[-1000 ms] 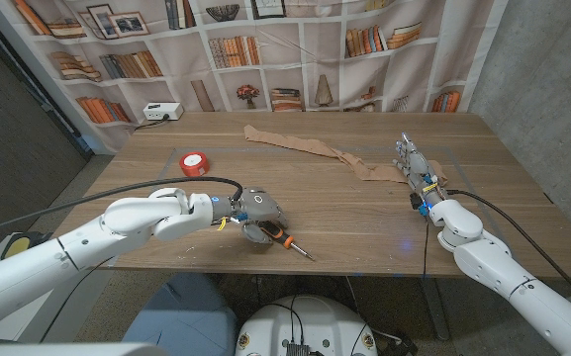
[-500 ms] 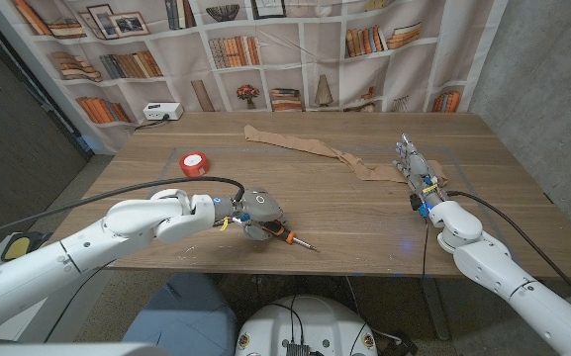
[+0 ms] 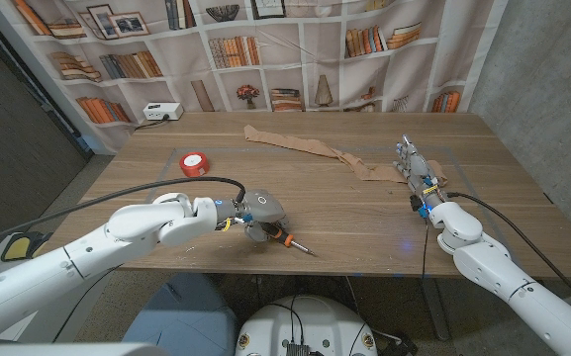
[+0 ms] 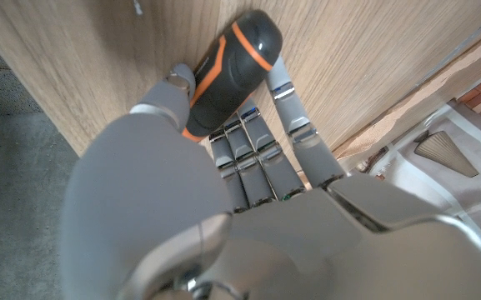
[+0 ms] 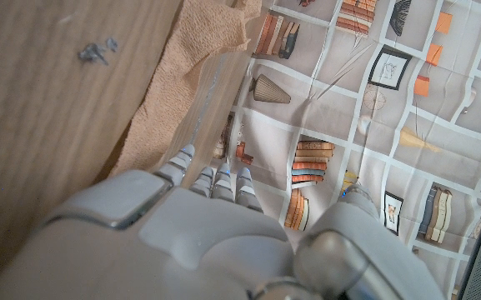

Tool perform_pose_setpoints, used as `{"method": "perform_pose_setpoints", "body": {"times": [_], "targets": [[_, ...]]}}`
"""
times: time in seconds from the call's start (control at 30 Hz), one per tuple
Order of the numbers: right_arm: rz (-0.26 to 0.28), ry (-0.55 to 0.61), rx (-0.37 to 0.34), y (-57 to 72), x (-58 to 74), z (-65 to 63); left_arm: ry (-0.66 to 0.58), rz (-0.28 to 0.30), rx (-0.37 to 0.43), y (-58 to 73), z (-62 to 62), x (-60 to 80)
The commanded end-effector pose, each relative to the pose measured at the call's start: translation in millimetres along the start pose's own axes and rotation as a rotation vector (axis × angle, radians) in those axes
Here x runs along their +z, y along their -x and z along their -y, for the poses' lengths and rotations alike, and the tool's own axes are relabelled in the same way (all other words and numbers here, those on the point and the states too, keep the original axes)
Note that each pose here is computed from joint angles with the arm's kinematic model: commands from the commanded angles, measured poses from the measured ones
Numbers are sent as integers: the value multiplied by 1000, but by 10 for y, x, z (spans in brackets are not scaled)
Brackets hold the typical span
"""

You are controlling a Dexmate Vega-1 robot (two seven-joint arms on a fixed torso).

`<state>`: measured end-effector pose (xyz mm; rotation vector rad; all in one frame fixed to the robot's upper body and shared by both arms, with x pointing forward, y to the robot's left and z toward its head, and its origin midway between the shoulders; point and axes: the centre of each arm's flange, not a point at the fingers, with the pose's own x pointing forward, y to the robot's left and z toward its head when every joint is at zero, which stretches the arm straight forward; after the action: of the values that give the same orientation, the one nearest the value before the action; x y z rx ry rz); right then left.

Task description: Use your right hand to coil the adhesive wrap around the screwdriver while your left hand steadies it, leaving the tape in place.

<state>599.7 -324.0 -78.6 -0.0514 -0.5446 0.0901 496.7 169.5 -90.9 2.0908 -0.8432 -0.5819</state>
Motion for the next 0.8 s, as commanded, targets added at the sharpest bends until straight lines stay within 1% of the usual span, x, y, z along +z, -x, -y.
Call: {"method": "perform_pose_setpoints", "body": {"times": [0.03, 0.1, 0.2, 0.43, 0.5, 0.6, 0.8], "targets": [[1, 0, -4, -4, -6, 8, 134, -59, 72, 24, 27, -6], [2, -1, -5, -5, -10, 10, 158, -90, 105, 49, 6, -22], [1, -4, -5, -6, -19, 10, 161, -126, 145, 80, -26, -27], [3, -10, -8, -7, -33, 18, 188, -168, 184, 141, -42, -51], [1, -9, -8, -6, -40, 18, 180, -183, 214, 169, -50, -48], [-1, -12, -8, -3, -51, 18, 181, -191, 220, 192, -80, -59], [-2, -20, -13, 3, -64, 21, 220, -212, 250, 236, -152, -127]]}}
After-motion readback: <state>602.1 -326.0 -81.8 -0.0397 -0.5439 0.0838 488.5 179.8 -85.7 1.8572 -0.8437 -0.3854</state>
